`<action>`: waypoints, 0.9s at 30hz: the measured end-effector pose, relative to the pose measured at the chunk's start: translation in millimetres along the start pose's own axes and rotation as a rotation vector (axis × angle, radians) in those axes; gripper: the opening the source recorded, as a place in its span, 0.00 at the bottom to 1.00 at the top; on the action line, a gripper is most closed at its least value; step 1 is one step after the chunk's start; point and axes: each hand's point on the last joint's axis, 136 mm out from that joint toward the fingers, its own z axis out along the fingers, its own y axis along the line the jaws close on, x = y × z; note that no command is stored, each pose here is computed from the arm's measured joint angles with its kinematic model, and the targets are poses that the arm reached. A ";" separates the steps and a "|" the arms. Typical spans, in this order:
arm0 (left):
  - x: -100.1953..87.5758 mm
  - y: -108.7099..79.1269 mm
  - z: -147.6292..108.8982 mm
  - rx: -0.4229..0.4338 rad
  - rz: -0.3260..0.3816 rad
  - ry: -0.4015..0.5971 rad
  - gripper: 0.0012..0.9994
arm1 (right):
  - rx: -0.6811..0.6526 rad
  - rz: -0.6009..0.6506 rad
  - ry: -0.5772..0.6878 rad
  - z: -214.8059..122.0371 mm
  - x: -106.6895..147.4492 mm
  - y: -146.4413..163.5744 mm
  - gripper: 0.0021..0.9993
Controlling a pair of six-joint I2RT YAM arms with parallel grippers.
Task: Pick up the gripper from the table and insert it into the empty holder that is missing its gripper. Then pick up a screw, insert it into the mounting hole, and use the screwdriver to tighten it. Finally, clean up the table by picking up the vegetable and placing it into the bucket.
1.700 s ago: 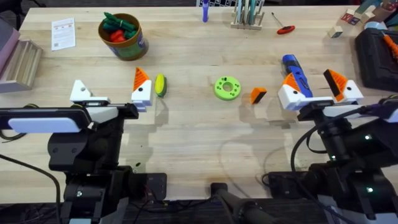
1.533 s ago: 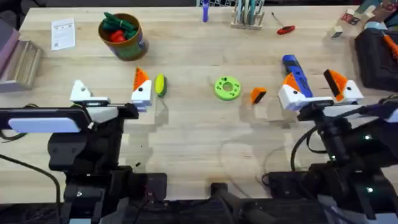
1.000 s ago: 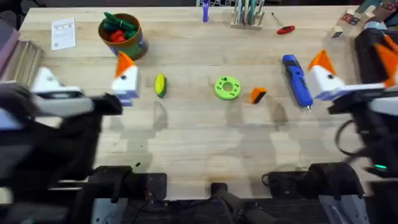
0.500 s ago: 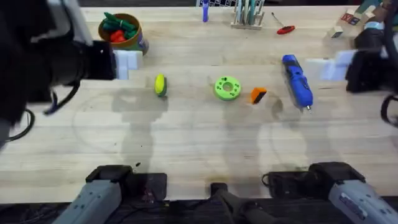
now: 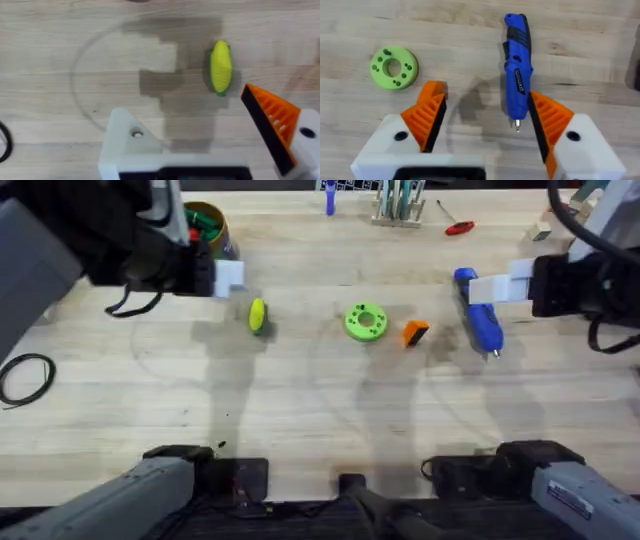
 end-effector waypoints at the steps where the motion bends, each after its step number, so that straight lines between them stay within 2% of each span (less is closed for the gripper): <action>1: -1.5 -6.2 2.2 0.009 0.001 0.008 0.95 | 0.000 0.000 0.001 0.2 0.0 0.0 0.99; 5: -4.7 -35.1 16.1 0.046 0.027 0.047 0.95 | 0.000 0.000 0.000 0.2 -0.1 0.0 0.99; 8: 1.8 -51.2 37.9 0.062 0.036 0.113 0.95 | 0.000 0.000 0.000 0.2 -0.1 0.0 0.99; 16: 15.5 -56.5 105.4 0.039 0.002 0.250 0.95 | 0.000 0.000 0.000 0.2 -0.1 0.0 0.99; 24: 24.9 -58.9 135.8 0.034 -0.003 0.302 0.95 | 0.000 0.003 0.000 0.2 -0.2 0.0 0.99; 26: 26.7 -61.1 137.1 0.046 -0.008 0.311 0.89 | 0.000 0.003 0.000 0.2 -0.2 0.0 0.99; 27: 26.8 -61.7 136.8 0.049 -0.014 0.312 0.81 | 0.000 0.003 0.000 0.2 -0.2 0.0 0.99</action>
